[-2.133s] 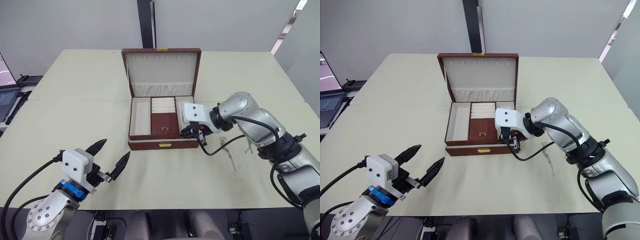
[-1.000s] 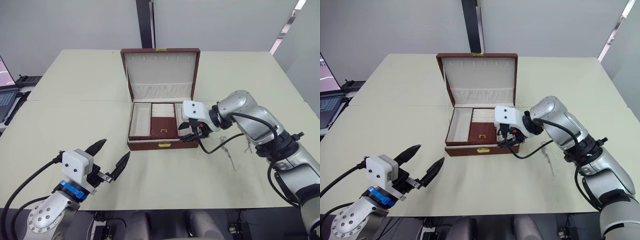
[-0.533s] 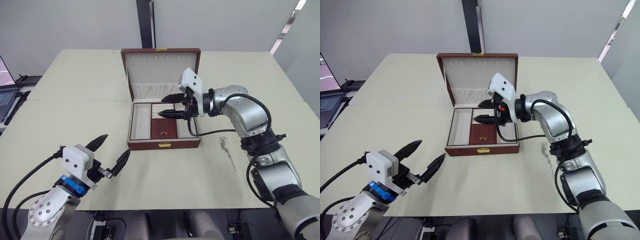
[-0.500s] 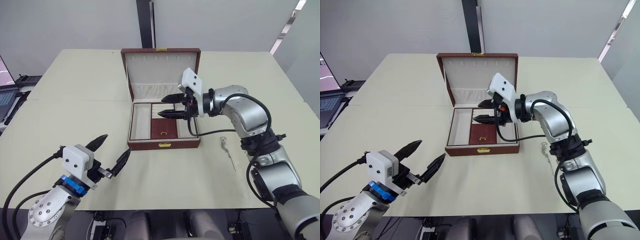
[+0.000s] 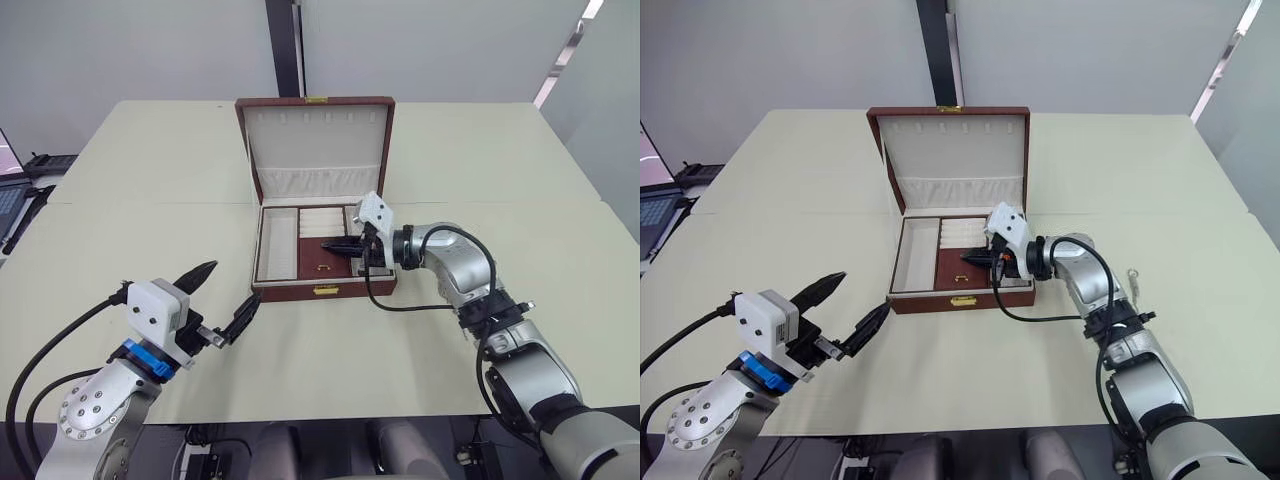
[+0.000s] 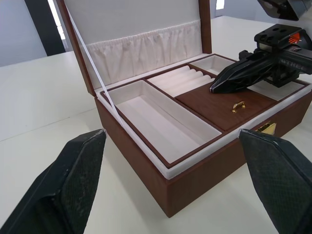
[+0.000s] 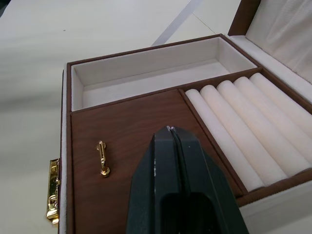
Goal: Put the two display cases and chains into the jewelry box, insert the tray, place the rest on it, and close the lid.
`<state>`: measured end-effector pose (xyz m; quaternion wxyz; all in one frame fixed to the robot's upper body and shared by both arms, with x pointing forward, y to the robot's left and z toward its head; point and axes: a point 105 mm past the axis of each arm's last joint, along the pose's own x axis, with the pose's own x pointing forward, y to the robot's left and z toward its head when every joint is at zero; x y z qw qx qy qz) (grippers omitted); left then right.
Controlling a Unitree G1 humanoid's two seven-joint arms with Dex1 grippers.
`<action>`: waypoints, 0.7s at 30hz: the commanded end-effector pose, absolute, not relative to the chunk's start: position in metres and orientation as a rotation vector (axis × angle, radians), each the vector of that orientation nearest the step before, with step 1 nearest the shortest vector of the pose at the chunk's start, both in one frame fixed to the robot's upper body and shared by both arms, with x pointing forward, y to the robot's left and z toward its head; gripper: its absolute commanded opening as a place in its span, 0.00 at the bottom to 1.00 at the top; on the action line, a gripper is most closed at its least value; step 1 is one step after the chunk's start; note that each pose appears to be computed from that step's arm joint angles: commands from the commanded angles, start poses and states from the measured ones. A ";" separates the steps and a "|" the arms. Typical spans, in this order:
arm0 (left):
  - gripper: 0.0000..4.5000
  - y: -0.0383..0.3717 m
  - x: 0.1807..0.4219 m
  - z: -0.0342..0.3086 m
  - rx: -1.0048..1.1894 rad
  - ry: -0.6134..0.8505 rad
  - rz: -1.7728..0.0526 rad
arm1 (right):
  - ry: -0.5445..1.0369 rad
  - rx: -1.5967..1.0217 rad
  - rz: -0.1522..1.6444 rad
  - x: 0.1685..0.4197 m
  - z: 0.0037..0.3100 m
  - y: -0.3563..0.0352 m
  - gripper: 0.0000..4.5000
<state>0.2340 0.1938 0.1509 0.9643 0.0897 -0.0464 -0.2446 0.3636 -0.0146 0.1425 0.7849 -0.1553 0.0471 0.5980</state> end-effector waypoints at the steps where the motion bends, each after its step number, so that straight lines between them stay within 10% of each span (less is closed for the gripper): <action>1: 1.00 0.193 0.233 0.158 0.197 -0.116 -0.506 | 0.111 -0.339 1.284 0.366 0.142 -0.016 0.00; 9: 1.00 0.205 0.245 0.160 0.218 -0.087 -0.491 | -0.046 -0.157 1.338 0.353 0.202 -0.038 0.00; 21: 1.00 0.265 0.264 0.159 0.264 0.093 -0.538 | 0.070 -0.273 0.942 0.338 0.183 -0.196 0.59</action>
